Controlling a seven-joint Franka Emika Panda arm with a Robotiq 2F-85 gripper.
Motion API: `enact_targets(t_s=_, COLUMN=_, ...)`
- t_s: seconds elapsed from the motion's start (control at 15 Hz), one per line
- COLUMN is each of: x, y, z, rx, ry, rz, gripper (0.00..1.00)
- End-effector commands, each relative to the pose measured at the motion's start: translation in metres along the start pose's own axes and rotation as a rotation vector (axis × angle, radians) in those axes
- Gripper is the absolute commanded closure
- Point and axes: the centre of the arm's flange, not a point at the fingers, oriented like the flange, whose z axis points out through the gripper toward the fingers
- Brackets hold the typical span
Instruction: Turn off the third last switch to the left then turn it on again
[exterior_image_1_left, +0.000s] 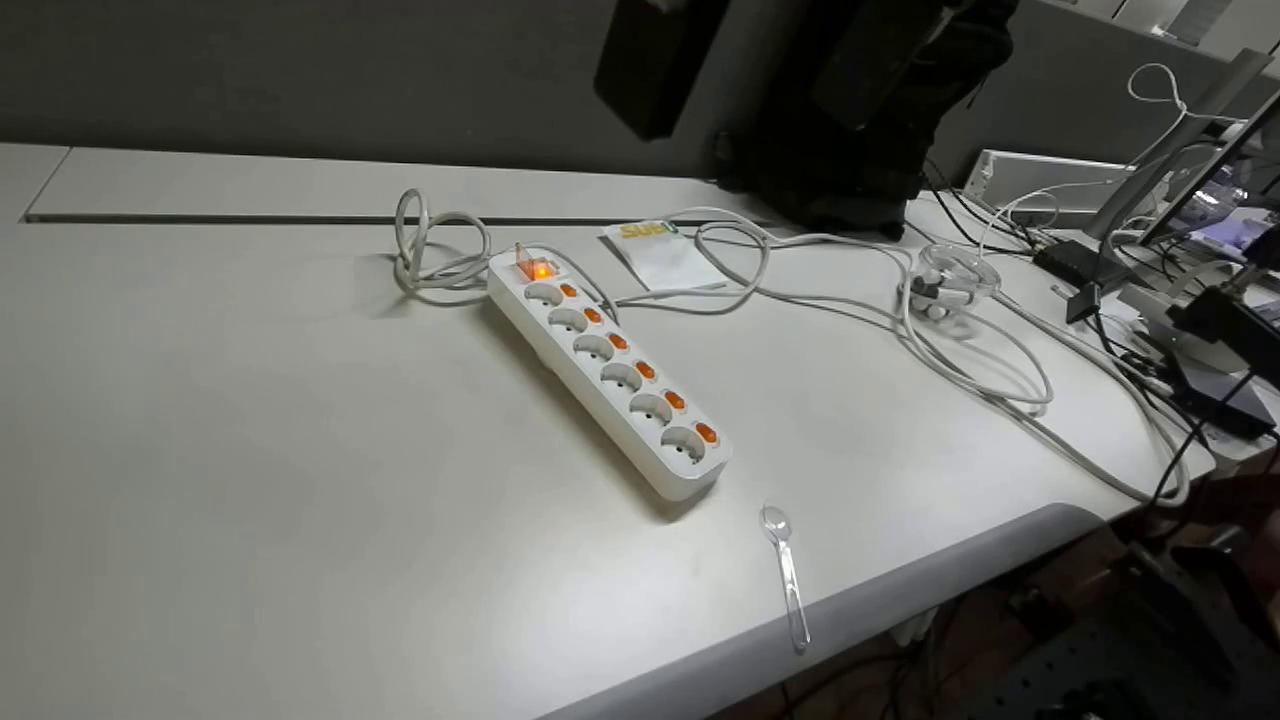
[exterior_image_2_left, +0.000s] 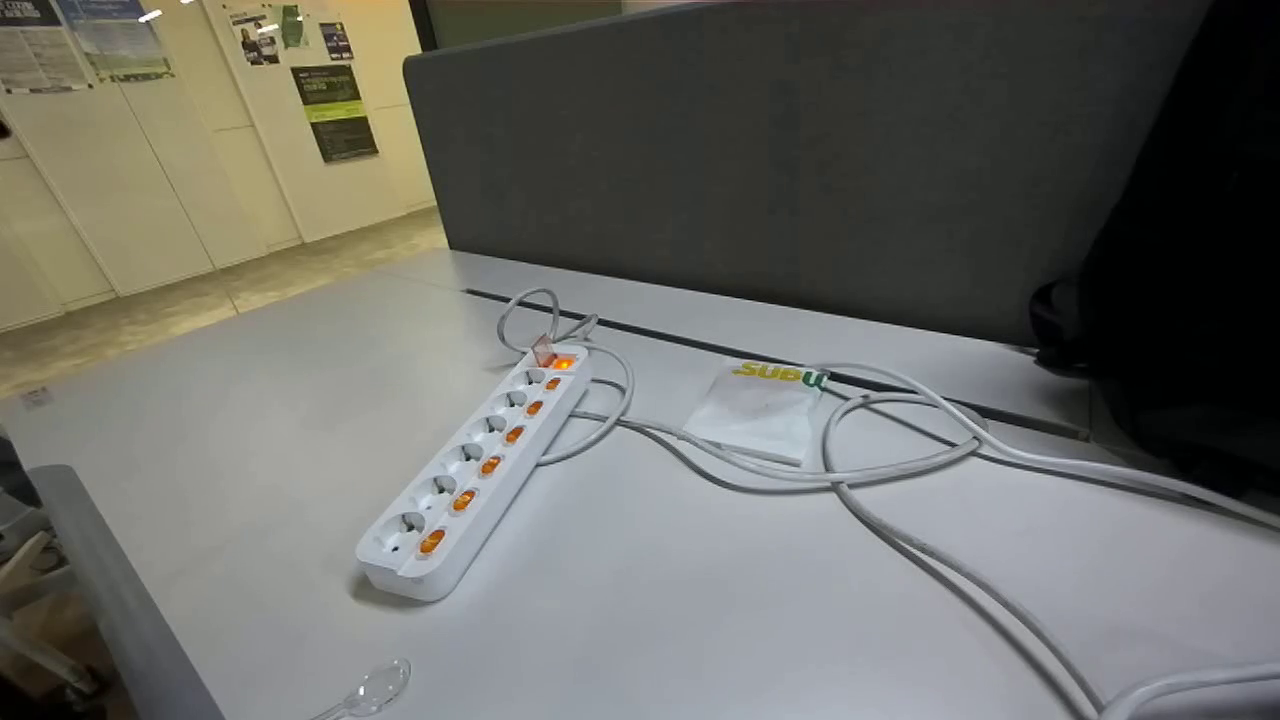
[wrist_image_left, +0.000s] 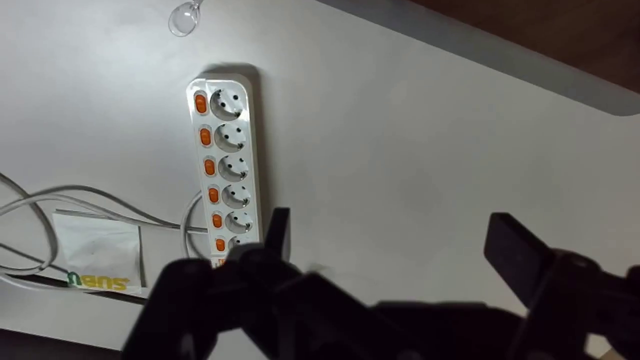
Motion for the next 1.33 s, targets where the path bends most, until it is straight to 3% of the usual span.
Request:
enact_targets(t_s=0.0, x=0.016, y=0.033, z=-0.003, rx=0.008, ry=0.05, rz=0.116, gripper=0.0)
enact_targets(t_s=0.2, x=0.029, y=0.081, z=-0.002, rx=0.002, ry=0.104, rz=0.274, gripper=0.0)
enact_targets(t_s=0.27, x=0.031, y=0.095, z=0.0, rx=-0.002, ry=0.121, rz=0.322, gripper=0.25)
enact_targets(t_s=0.33, x=0.035, y=0.111, z=0.005, rx=-0.019, ry=0.133, rz=0.369, gripper=0.26)
enact_targets(t_s=0.6, x=0.047, y=0.147, z=0.026, rx=-0.079, ry=0.145, rz=0.492, gripper=0.55)
enact_targets(t_s=1.0, x=0.074, y=0.159, z=0.078, rx=-0.092, ry=0.116, rz=0.548, gripper=0.95)
enact_targets(t_s=1.27, x=0.093, y=0.159, z=0.12, rx=-0.055, ry=0.087, rz=0.559, gripper=1.0)
